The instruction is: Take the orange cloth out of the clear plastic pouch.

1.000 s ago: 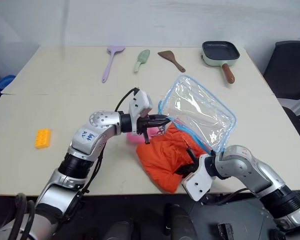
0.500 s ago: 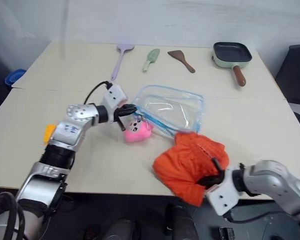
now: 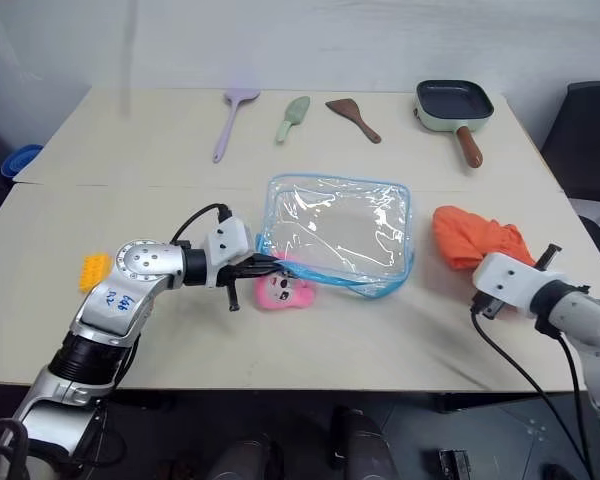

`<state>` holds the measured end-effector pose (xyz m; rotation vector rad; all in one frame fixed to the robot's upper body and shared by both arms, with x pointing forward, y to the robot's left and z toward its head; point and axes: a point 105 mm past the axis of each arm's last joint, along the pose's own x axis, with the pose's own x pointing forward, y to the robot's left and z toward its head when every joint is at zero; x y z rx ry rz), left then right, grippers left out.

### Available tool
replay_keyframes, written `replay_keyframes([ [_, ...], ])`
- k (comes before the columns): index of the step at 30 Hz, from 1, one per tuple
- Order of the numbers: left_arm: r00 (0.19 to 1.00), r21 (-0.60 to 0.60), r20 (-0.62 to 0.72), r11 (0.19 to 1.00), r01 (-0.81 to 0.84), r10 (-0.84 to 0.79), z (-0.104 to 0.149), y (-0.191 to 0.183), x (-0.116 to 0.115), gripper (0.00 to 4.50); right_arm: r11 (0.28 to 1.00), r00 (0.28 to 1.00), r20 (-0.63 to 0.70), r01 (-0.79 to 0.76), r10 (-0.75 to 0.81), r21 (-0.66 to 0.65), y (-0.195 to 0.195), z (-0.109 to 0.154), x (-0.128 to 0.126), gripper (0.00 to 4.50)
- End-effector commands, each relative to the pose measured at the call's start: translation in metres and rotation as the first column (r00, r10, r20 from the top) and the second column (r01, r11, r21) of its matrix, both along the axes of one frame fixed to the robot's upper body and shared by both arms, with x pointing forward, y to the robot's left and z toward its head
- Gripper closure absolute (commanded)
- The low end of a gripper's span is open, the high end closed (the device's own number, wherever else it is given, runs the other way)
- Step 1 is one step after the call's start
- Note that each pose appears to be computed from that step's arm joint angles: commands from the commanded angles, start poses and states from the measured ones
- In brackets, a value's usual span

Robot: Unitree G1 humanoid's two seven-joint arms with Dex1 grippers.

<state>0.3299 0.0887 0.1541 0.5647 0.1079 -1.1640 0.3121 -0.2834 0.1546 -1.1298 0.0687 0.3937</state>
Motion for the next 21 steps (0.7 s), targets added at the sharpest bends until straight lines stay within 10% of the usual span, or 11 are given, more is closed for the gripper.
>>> replay_keyframes([
  [1,0.997,0.022,-0.010,0.996,0.083,-0.083,-0.003,-0.010,-0.012,4.50,0.998,0.998,0.012,-0.061,0.062,-0.025,0.026,-0.008,0.002,4.49],
  [9,0.996,0.071,-0.036,0.994,0.085,-0.083,-0.006,-0.005,-0.012,4.50,0.999,0.998,-0.057,0.017,-0.019,-0.039,0.014,-0.038,0.006,4.49],
  [13,0.997,0.078,-0.035,0.994,0.077,-0.074,-0.007,-0.001,-0.010,4.50,0.999,0.996,-0.082,0.023,-0.020,0.028,0.014,-0.032,0.002,3.42],
  [21,0.996,-0.055,-0.070,0.998,0.042,-0.046,0.016,0.008,-0.008,2.28,0.966,0.989,-0.135,0.086,-0.054,0.244,0.010,-0.002,-0.020,0.67],
])
